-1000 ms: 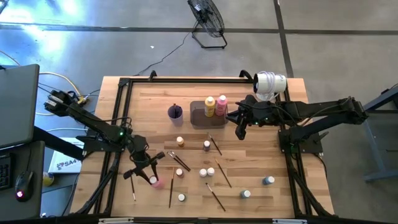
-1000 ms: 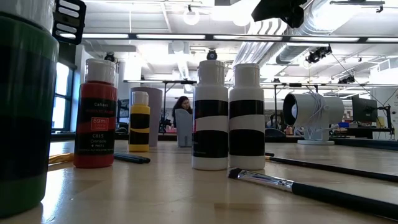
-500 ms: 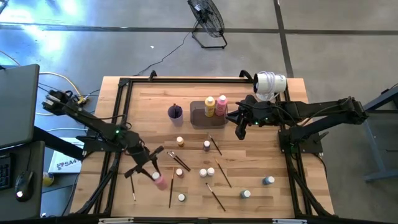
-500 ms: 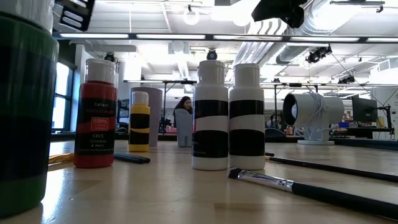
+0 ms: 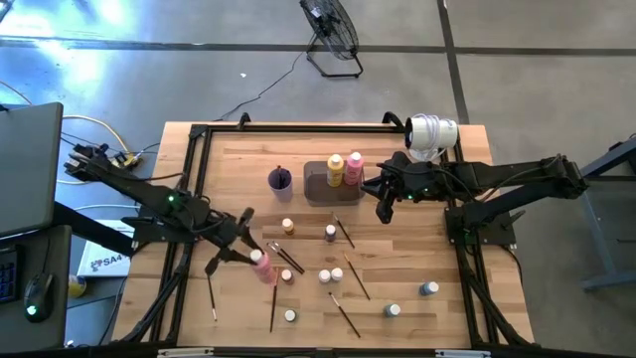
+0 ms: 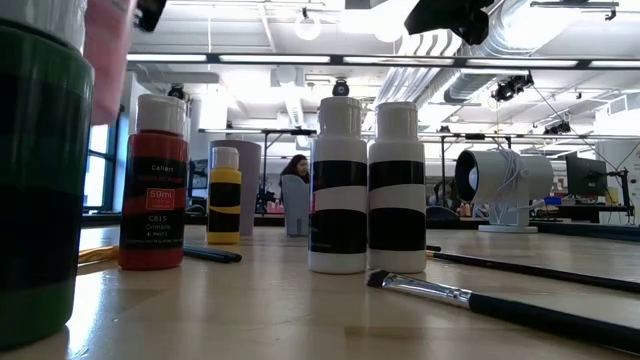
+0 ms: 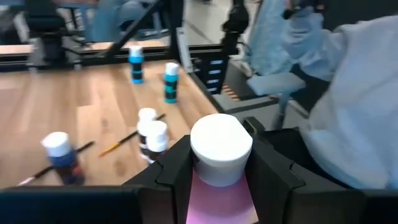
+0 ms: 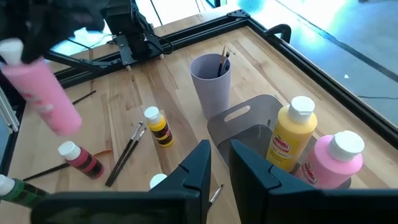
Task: Pick & Place Paint Supplies
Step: Put the big pink paint bottle into the gray bin
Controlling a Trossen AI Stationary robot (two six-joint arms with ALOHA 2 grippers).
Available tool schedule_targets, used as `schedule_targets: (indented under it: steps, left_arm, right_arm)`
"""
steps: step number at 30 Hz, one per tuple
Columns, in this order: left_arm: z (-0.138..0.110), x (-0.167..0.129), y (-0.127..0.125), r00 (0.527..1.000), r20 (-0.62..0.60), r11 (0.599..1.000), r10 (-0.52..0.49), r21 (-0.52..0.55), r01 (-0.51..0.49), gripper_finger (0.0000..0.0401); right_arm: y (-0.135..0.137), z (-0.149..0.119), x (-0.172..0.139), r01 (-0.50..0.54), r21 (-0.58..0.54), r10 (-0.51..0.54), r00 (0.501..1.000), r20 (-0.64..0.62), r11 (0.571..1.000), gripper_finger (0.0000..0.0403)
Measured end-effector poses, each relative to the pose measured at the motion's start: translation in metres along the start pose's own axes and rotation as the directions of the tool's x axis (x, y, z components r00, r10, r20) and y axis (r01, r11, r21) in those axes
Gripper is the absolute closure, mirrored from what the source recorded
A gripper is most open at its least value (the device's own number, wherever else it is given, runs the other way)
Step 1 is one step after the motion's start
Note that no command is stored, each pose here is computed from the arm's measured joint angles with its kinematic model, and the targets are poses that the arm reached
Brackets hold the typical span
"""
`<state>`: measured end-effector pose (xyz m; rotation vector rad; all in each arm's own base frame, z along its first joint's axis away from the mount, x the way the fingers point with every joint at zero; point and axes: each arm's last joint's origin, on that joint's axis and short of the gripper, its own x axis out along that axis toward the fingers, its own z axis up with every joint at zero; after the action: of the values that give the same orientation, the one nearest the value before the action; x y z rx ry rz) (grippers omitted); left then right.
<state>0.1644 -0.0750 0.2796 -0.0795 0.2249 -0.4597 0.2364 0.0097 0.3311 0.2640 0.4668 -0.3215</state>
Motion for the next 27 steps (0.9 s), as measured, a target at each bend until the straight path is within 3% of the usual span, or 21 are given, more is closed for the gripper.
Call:
schedule_targets:
  steps: [3, 7, 10, 15, 17, 21, 27]
  left_arm:
    - [0.018, -0.005, 0.001, 0.992, -0.025, 0.992, 0.126, 0.001, -0.126, 0.0279]
    - [0.036, -0.008, 0.005, 0.943, -0.017, 0.943, 0.332, 0.028, -0.332, 0.0279]
    - [0.044, -0.007, 0.008, 0.893, 0.02, 0.891, 0.451, 0.053, -0.451, 0.0279]
    - [0.045, -0.001, 0.014, 0.766, 0.049, 0.764, 0.641, 0.057, -0.643, 0.0279]
    - [0.048, 0.001, 0.016, 0.744, 0.081, 0.744, 0.664, 0.033, -0.667, 0.0279]
    - [0.05, 0.008, 0.028, 0.772, 0.084, 0.774, 0.63, 0.013, -0.633, 0.0279]
    - [0.06, 0.011, 0.059, 0.756, 0.058, 0.758, 0.652, -0.011, -0.652, 0.0279]
  right_arm:
    - [0.0, 0.0, 0.0, -0.001, -0.03, 0.001, 1.0, 0.0, 1.0, 0.0355]
    - [0.001, 0.0, -0.002, -0.053, -0.113, 0.052, 0.999, -0.012, 0.992, 0.0355]
    - [0.002, 0.0, -0.005, -0.124, -0.202, 0.12, 0.992, -0.032, 0.971, 0.0355]
    - [0.004, -0.002, -0.007, -0.23, -0.328, 0.213, 0.973, -0.086, 0.916, 0.0355]
    - [0.004, -0.004, -0.009, -0.251, -0.339, 0.228, 0.968, -0.108, 0.907, 0.0355]
    - [0.001, -0.006, -0.016, -0.259, -0.38, 0.227, 0.966, -0.127, 0.888, 0.0355]
    - [-0.001, -0.004, -0.023, -0.276, -0.383, 0.25, 0.961, -0.117, 0.882, 0.0355]
